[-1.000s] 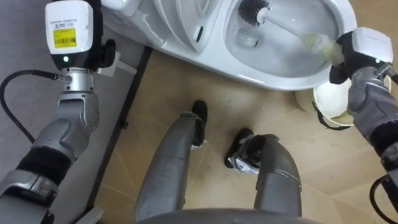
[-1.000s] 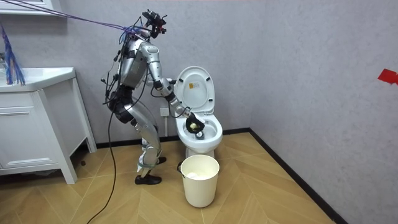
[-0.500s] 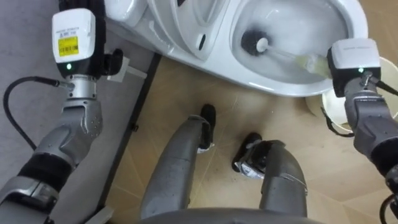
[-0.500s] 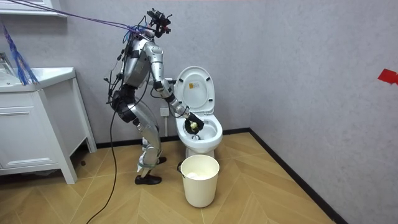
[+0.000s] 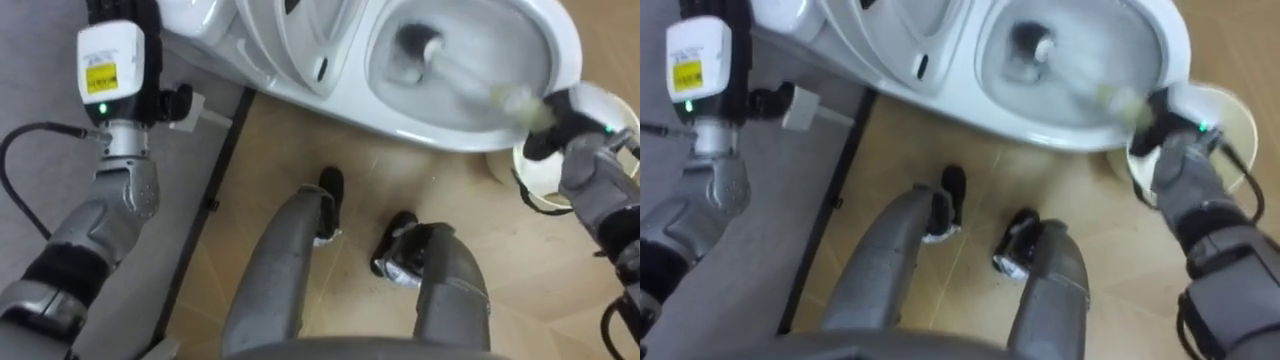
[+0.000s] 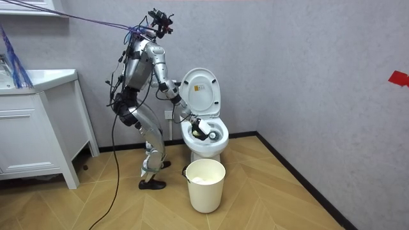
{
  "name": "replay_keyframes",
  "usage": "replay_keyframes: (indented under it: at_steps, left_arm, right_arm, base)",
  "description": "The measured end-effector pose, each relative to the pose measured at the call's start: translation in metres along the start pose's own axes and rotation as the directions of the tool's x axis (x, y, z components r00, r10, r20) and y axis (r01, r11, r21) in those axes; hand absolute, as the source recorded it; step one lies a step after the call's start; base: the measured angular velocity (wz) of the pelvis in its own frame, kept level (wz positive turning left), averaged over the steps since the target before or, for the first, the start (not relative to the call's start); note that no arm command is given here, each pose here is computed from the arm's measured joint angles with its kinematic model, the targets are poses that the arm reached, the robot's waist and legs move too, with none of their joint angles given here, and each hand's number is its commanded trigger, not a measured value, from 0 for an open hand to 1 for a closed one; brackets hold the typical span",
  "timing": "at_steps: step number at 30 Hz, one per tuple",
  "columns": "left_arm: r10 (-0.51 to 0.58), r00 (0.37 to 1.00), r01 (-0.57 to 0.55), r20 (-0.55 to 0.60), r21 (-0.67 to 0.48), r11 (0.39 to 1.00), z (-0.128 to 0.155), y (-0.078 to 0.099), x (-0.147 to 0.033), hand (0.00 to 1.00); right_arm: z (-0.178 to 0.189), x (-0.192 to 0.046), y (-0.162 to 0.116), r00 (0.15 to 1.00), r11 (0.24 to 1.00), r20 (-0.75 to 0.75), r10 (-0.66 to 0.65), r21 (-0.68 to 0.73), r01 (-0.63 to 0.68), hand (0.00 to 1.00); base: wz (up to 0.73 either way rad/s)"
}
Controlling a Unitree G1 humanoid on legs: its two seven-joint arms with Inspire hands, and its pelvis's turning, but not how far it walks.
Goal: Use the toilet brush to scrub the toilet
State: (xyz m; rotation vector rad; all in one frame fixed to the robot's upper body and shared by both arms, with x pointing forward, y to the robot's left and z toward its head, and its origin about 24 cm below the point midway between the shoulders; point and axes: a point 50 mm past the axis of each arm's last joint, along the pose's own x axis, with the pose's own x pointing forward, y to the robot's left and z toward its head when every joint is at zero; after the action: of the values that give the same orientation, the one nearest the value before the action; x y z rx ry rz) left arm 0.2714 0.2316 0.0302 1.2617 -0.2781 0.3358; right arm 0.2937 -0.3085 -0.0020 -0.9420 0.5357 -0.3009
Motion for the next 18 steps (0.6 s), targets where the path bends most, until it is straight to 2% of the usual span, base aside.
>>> replay_keyframes:
  at_steps: [2, 6, 12, 18]
  left_arm:
    - [0.036, 0.999, -0.036, 0.003, 0.028, 0.999, -0.001, 0.003, 0.001, 0.0]
    - [0.046, 0.999, -0.046, 0.001, 0.039, 0.998, -0.001, 0.003, 0.001, 0.0]
    - [-0.016, 1.0, 0.016, -0.003, 0.047, 0.999, -0.002, 0.0, 0.001, 0.0]
    - [-0.116, 0.992, 0.118, -0.049, 0.038, 0.992, -0.006, -0.011, -0.016, 0.0]
  right_arm:
    - [-0.002, 0.0, 0.001, 1.0, 0.997, -0.027, 0.01, 0.073, -0.008, 1.0]
    - [-0.002, 0.0, 0.001, 0.999, 0.991, -0.044, 0.013, 0.13, -0.007, 1.0]
    - [-0.011, -0.001, 0.003, 0.996, 0.988, -0.086, 0.022, 0.151, -0.008, 1.0]
    - [-0.036, -0.008, 0.016, 0.983, 0.98, -0.176, 0.057, 0.197, -0.021, 1.0]
  base:
    - [0.05]
    - [0.02]
    - [-0.01]
    - [0.01]
